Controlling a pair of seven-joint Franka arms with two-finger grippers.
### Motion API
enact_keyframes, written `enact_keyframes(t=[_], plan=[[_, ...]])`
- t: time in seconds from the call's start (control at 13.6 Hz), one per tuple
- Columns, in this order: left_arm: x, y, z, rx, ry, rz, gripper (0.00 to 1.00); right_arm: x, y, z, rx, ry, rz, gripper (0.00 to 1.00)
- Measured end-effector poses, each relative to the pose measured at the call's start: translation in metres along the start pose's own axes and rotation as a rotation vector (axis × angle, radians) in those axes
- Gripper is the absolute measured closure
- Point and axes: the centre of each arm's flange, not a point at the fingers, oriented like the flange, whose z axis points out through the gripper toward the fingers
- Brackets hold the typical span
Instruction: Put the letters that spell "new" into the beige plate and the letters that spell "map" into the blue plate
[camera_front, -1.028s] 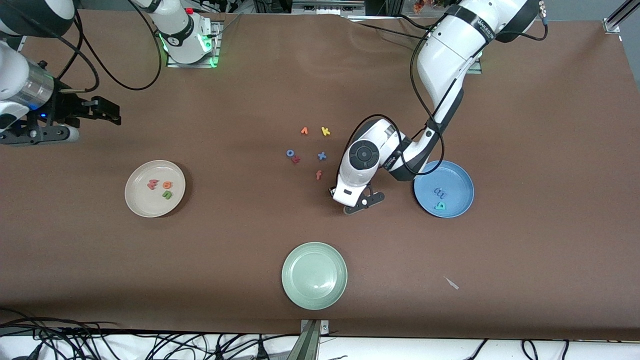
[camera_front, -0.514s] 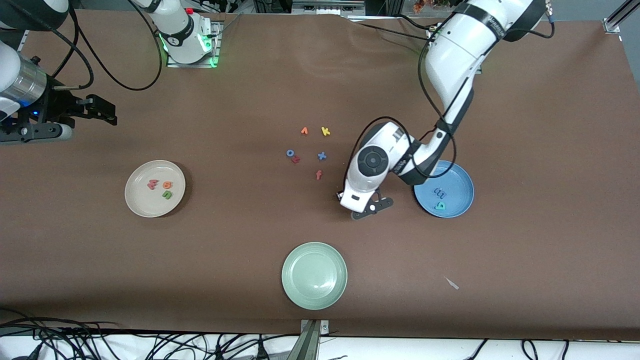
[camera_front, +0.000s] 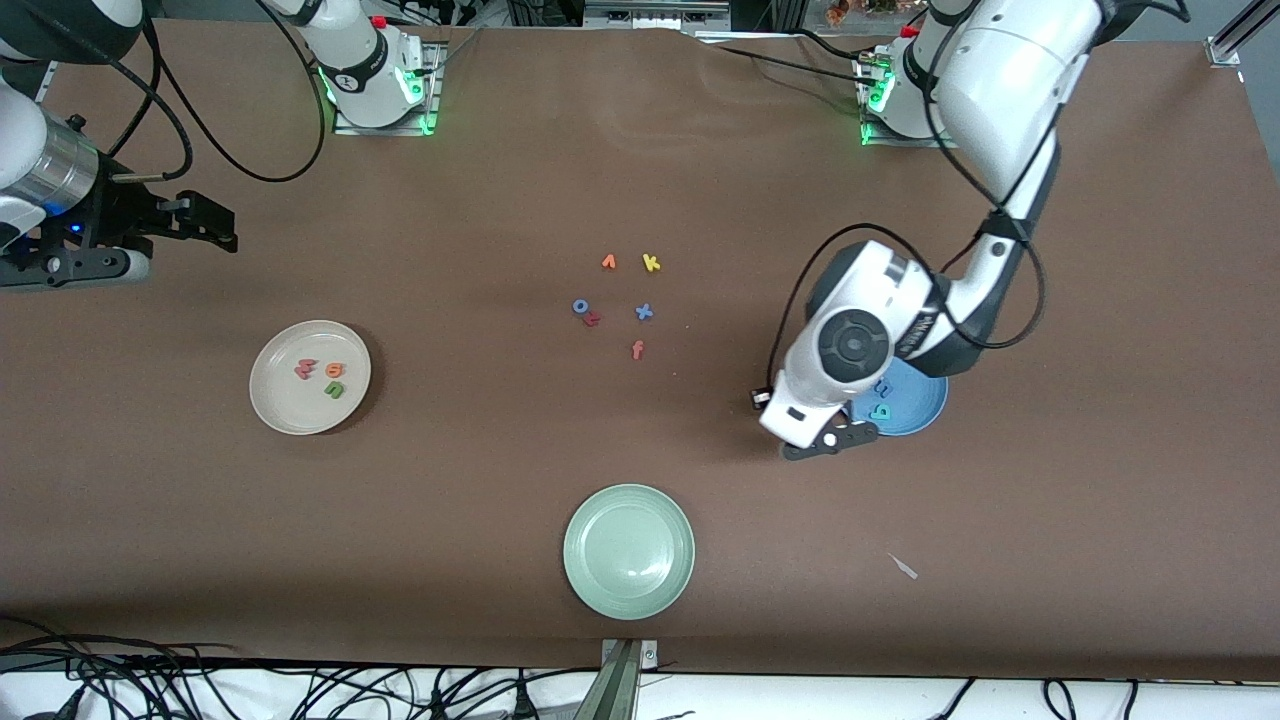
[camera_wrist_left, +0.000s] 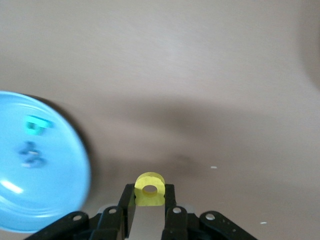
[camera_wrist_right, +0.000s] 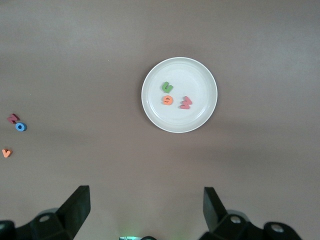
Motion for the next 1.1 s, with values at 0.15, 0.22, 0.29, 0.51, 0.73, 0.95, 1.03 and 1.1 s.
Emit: enact_keyframes(t=[0.15,0.22,0.29,0.51,0.73,0.95,1.03,1.1], plan=[[0.01,-0.023,-0.004,0.015,-0.023,0.036,0.73,0.0,0.0,0.0,0.0,0.001,-0.001,0.0],[0.014,-0.031,-0.001,0.023,-0.039,0.055,0.73,0.0,0.0,0.0,-0.001,0.002,-0.001,0.0],[0.016,-0.038,0.002,0.028,-0.05,0.082,0.73,0.0,0.0,0.0,-0.001,0.003,-0.001,0.0],[0.025,-0.062,0.012,0.034,-0.079,0.156,0.73,0.0,0.0,0.0,-0.003,0.004,-0.001,0.0],[0.029,-0.092,0.034,0.046,-0.13,0.191,0.73,0.0,-0.001,-0.001,-0.003,0.004,-0.001,0.0],[0.036,-0.136,0.063,0.011,-0.108,0.227,0.73,0.0,-0.001,-0.001,-0.003,0.004,-0.002,0.0],[0.032,-0.146,0.075,-0.001,-0.091,0.238,0.73,0.0,-0.001,-0.001,-0.003,0.004,-0.002,0.0],[0.026,-0.15,0.084,-0.007,-0.084,0.248,0.73,0.001,-0.001,-0.001,-0.003,0.004,-0.003,0.0]])
